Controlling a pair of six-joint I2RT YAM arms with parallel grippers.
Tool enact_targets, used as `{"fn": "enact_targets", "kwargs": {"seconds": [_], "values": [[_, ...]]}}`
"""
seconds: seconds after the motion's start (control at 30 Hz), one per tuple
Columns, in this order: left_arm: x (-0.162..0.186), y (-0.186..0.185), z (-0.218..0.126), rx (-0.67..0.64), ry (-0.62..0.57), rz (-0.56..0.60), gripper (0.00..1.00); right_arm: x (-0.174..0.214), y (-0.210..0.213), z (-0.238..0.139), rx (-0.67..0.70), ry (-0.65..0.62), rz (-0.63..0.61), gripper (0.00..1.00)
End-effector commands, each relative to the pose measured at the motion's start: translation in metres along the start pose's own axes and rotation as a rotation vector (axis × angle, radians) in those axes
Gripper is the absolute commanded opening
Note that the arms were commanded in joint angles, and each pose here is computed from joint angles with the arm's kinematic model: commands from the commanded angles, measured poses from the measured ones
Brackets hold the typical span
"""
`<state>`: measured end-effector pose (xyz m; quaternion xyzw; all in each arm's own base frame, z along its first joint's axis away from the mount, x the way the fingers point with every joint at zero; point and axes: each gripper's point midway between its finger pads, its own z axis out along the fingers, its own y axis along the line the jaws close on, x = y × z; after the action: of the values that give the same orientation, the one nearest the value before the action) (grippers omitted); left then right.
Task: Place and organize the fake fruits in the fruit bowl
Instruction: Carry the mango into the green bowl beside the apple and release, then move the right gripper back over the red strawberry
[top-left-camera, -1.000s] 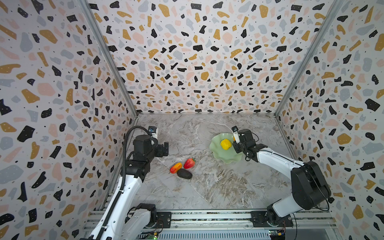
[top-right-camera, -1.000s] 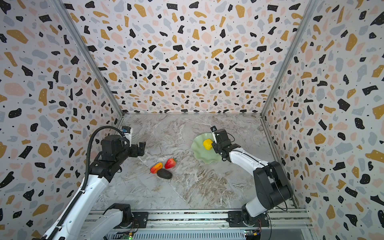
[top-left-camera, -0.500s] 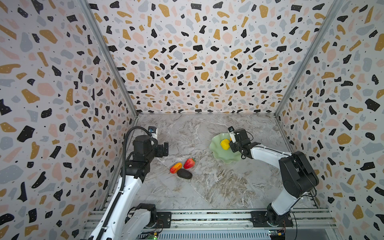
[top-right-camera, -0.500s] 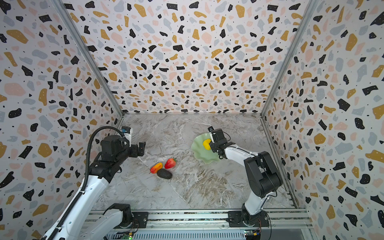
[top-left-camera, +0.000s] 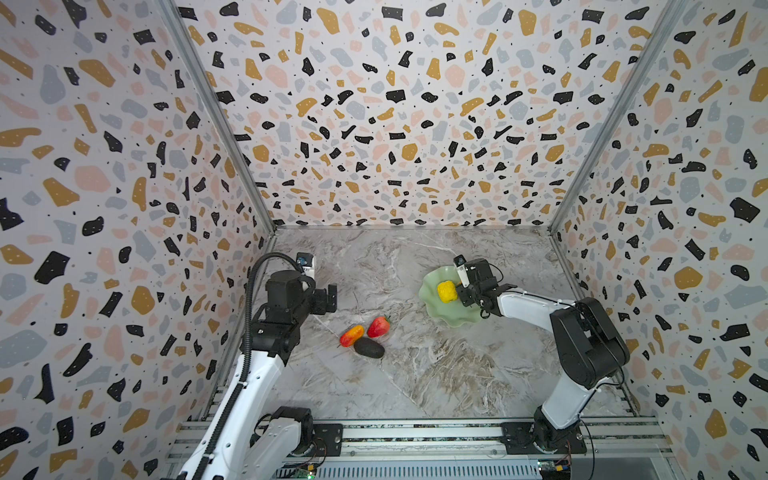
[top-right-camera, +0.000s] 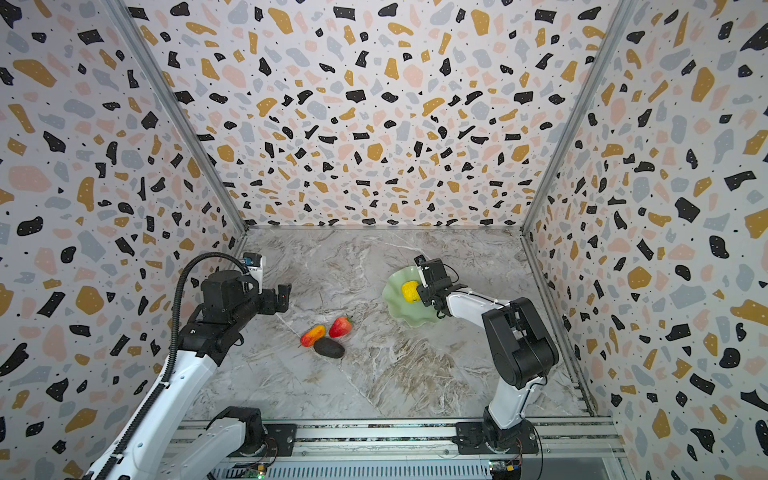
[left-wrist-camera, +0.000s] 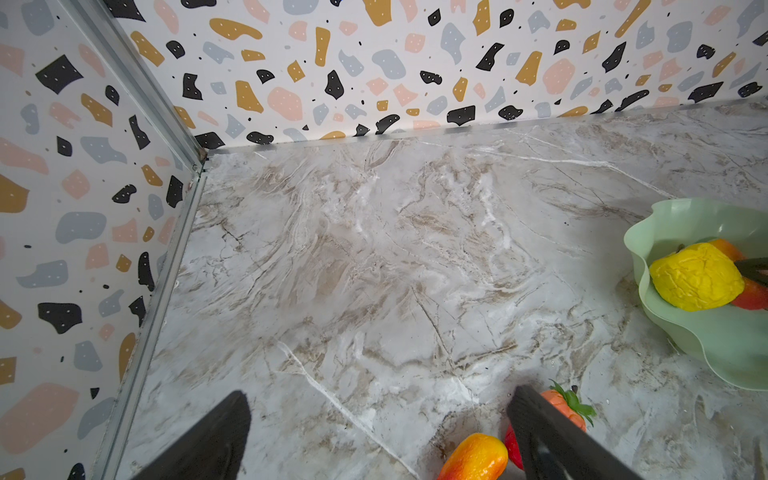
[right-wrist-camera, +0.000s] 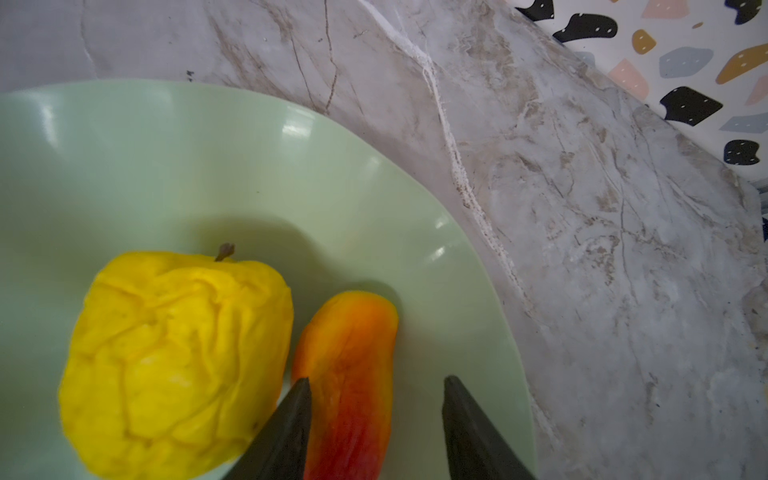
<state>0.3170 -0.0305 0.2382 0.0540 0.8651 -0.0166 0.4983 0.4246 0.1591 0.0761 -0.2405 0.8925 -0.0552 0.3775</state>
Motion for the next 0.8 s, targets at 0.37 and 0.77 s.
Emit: {"fn": "enact_targets", "kwargs": {"seconds": [0.37,0.77], "values": [[-0.005,0.002,0.001,-0.004,-0.027,-0.006,0.99,-0.07,-0.015,-0.07,0.142,-0.164,-0.15,0.82],[-0.006,0.001,-0.001,-0.004,-0.033,-0.006,1.0,-0.103,0.175,-0.16,-0.403,-0.443,-0.581,0.99]]}}
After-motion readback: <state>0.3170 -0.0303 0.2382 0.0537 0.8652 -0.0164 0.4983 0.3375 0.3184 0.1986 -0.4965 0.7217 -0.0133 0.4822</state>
